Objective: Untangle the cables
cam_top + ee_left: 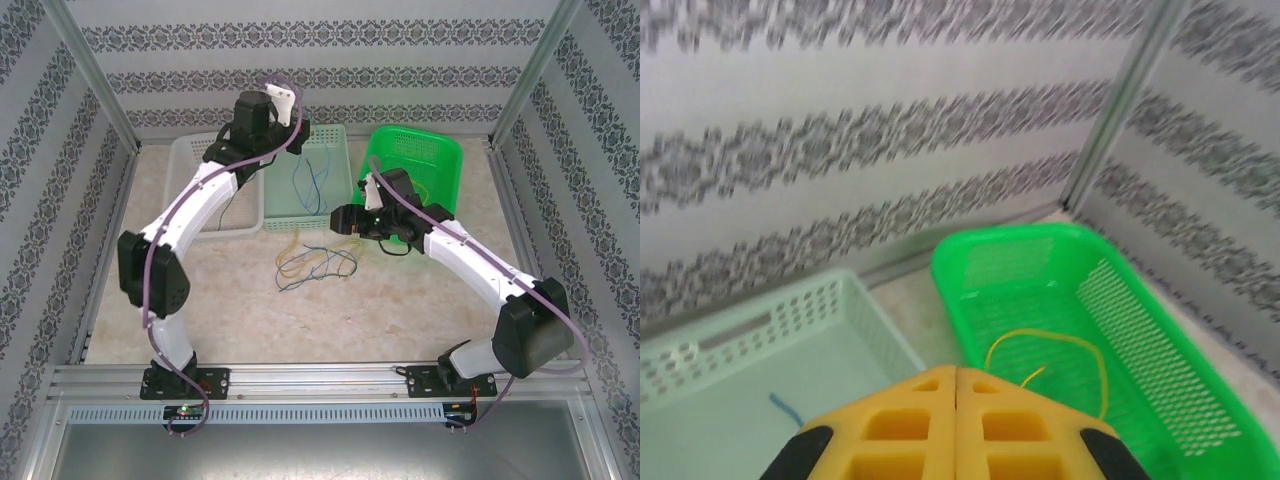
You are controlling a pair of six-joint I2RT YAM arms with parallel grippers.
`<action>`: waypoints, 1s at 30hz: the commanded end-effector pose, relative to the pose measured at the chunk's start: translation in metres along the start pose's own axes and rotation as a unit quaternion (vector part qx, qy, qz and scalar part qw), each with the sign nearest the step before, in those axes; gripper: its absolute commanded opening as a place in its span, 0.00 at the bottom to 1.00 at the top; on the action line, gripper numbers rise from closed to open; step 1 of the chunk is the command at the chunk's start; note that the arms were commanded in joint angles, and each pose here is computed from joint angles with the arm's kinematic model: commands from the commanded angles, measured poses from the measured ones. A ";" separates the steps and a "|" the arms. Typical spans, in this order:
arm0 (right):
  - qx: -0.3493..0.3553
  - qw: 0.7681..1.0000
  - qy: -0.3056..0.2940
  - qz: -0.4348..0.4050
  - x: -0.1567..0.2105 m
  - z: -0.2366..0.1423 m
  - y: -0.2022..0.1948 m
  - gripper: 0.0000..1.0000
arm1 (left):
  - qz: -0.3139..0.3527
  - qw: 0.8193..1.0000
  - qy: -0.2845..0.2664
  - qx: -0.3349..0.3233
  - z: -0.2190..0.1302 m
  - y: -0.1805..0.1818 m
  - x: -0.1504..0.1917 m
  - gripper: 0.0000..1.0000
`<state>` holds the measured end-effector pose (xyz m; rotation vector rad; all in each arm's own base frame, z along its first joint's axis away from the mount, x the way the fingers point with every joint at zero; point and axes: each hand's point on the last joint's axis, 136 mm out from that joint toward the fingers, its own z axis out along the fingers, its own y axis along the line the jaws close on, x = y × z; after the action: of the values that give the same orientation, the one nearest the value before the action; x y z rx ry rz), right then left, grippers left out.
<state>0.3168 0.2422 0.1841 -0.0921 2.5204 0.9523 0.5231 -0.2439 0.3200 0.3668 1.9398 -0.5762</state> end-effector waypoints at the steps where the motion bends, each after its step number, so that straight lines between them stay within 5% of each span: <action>1: 0.017 1.000 0.017 0.005 0.015 0.011 -0.005 0.70 | -0.042 0.998 0.036 -0.007 0.018 0.024 0.015 0.00; 8: 0.039 0.997 0.060 0.005 0.044 0.030 -0.009 0.62 | -0.059 0.993 0.098 -0.038 0.063 0.053 0.047 0.08; 14: 0.075 0.992 0.105 -0.002 0.075 0.045 -0.023 0.54 | -0.079 0.984 0.147 -0.061 0.071 0.063 0.069 0.36; 16: 0.081 0.990 0.119 0.001 0.084 0.052 -0.028 0.52 | -0.086 0.982 0.157 -0.065 0.068 0.064 0.074 0.58; 22: 0.099 0.983 0.151 0.003 0.099 0.074 -0.035 0.47 | -0.093 0.980 0.165 -0.055 0.051 0.053 0.072 0.86; 27: 0.114 0.980 0.163 0.003 0.103 0.087 -0.042 0.42 | -0.100 0.982 0.152 -0.046 0.032 0.044 0.070 1.00; 30: 0.123 0.979 0.163 0.002 0.103 0.090 -0.046 0.32 | -0.106 0.984 0.135 -0.042 0.018 0.037 0.067 0.99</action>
<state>0.2629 0.2701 0.0486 -0.1679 2.9360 0.7004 0.5344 -0.2195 0.1966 0.2032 2.3964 -0.5503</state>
